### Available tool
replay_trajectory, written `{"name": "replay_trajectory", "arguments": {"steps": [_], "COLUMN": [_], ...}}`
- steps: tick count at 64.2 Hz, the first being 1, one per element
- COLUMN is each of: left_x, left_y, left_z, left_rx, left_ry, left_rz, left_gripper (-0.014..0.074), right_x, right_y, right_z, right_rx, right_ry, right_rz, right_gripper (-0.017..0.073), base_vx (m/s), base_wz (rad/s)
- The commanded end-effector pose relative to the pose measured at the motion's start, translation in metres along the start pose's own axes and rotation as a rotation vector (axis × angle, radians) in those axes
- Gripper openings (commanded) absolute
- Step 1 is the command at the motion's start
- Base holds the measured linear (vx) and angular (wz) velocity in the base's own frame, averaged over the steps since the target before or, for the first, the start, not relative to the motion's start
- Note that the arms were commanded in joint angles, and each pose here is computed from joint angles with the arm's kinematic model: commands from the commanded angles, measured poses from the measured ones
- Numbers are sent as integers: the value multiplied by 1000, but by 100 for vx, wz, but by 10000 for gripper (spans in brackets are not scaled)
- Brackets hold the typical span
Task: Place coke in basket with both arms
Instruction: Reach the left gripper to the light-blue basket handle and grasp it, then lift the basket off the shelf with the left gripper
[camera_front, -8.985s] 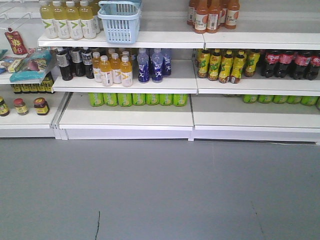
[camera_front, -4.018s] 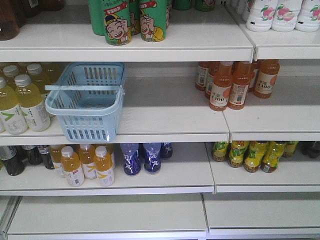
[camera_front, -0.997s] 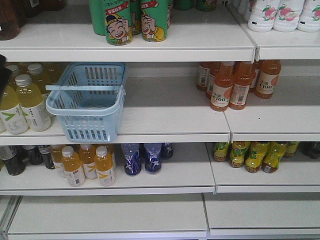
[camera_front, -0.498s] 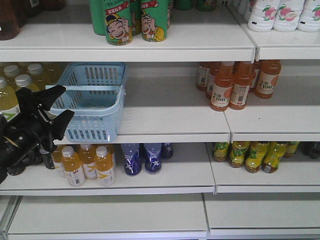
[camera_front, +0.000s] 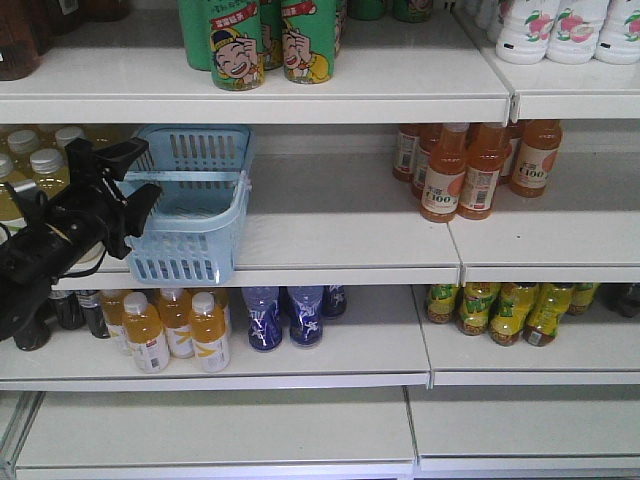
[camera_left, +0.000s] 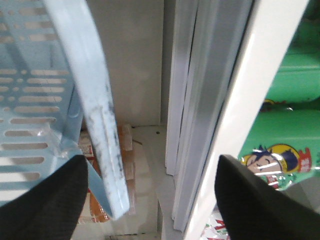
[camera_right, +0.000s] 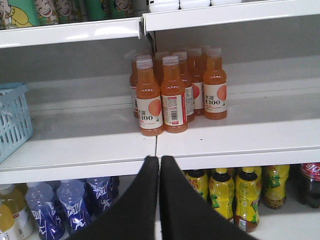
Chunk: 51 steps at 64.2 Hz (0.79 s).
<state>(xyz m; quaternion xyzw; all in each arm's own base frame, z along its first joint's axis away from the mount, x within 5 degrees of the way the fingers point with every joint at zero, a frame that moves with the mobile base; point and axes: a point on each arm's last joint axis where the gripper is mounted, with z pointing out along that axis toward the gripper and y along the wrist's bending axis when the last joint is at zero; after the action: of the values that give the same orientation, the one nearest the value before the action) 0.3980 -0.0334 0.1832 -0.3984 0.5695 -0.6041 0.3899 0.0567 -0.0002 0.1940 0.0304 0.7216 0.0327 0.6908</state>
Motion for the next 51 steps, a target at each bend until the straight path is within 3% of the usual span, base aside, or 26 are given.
{"name": "replay_trajectory", "arguments": {"steps": [1, 9, 19, 25, 35, 45, 51], "left_x": [-4, -9, -13, -13, -11, 6, 26], "left_y": [-28, -27, -22, -22, -22, -25, -26], "left_z": [9, 19, 27, 29, 29, 26, 17], "left_rx": [85, 75, 77, 91, 92, 138, 181], "left_ry": [-17, -25, -23, -19, 9, 184, 382], "left_rz": [15, 7, -43, -44, -26, 39, 9], "left_gripper": [517, 517, 461, 345, 22, -8, -8], "right_x": [-4, -4, -4, -4, -4, -4, -4], "right_y": [1, 1, 1, 1, 1, 1, 1], "right_z": [-1, -1, -1, -1, -1, -1, -1], "right_rx": [-9, -9, -9, -9, -9, -9, -9], "right_ry": [-75, -75, -75, -75, -75, -75, -75], "right_rz": [-10, -10, -10, -10, -10, -10, -10], "right_gripper": [-6, -6, -6, -6, -6, -6, -6], "base_vx": [0, 0, 0, 0, 0, 0, 0], "base_wz": [0, 0, 0, 0, 0, 0, 0]}}
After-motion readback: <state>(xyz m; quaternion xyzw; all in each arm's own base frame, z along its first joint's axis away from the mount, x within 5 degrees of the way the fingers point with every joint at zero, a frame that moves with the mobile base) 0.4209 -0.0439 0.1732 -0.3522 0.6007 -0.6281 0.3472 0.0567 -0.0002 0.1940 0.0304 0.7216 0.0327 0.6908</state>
